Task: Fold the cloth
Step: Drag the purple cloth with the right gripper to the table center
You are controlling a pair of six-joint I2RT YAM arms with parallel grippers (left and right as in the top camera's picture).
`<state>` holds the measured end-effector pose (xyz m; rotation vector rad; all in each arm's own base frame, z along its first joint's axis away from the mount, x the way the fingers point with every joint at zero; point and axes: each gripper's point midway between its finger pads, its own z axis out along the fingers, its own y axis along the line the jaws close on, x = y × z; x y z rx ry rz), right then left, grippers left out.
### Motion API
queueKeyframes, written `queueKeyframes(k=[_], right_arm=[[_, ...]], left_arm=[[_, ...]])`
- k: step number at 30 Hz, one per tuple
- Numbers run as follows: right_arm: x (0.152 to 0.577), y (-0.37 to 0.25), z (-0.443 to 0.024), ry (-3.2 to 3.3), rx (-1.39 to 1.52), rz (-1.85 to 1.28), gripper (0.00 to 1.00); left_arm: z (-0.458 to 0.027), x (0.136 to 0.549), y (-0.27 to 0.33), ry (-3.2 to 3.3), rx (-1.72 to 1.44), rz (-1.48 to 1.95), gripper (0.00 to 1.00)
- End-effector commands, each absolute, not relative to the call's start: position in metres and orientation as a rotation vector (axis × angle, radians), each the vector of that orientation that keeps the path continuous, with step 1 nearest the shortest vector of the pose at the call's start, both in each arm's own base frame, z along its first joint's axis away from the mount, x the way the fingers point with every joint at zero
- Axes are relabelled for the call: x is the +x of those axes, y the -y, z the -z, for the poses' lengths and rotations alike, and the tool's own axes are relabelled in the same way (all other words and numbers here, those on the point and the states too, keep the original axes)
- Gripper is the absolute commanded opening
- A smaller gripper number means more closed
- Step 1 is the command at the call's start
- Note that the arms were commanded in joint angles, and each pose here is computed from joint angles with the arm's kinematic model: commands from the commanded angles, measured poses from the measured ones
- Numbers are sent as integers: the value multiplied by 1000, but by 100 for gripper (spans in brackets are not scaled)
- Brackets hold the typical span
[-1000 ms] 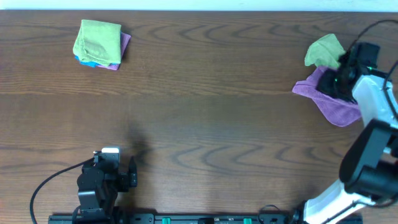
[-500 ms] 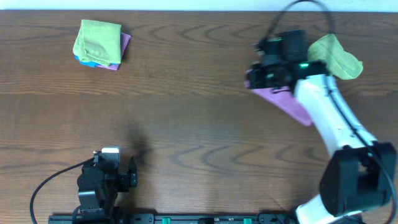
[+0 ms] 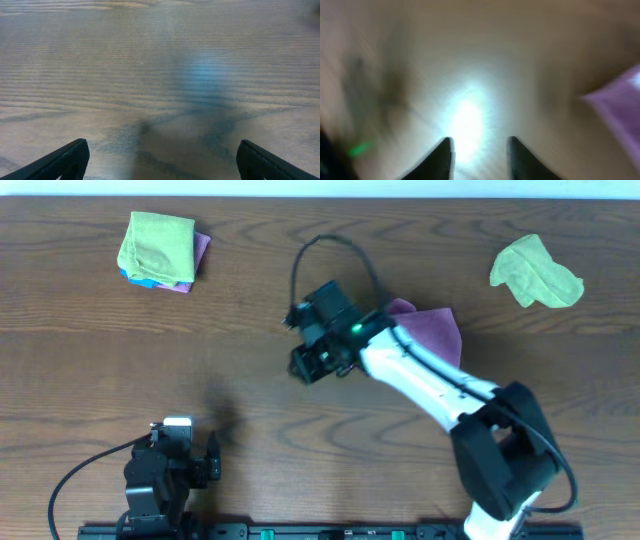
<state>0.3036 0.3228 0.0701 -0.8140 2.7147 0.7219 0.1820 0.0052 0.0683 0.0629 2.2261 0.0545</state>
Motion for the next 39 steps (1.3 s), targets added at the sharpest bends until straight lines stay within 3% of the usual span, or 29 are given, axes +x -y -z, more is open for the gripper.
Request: queueKeyframes(k=[1,4,14,18,21,39], right_arm=[[292,-339,-78,-2680,-879,-748,55],[295,-337,-82,-2687,-826,-725,66],[341,-282,-133,-2626,-523,-610,71],[344,-245,-153,-2647,-415,-583,82],[339,-218,-160,-2688,-350,-551,88],[259,-104,-111,-2728,117,-596,91]], left_arm=[[-58,180,-7,-2251,73,-72,95],[-58,180,-7,-2251,73,-72,95],[-58,180,-7,-2251,73,-72,95],[-58,180,-7,-2251,73,-72,95],[-58,180,-7,-2251,73,-72,95],[-60,181,-1,-2241,52,-13,95]])
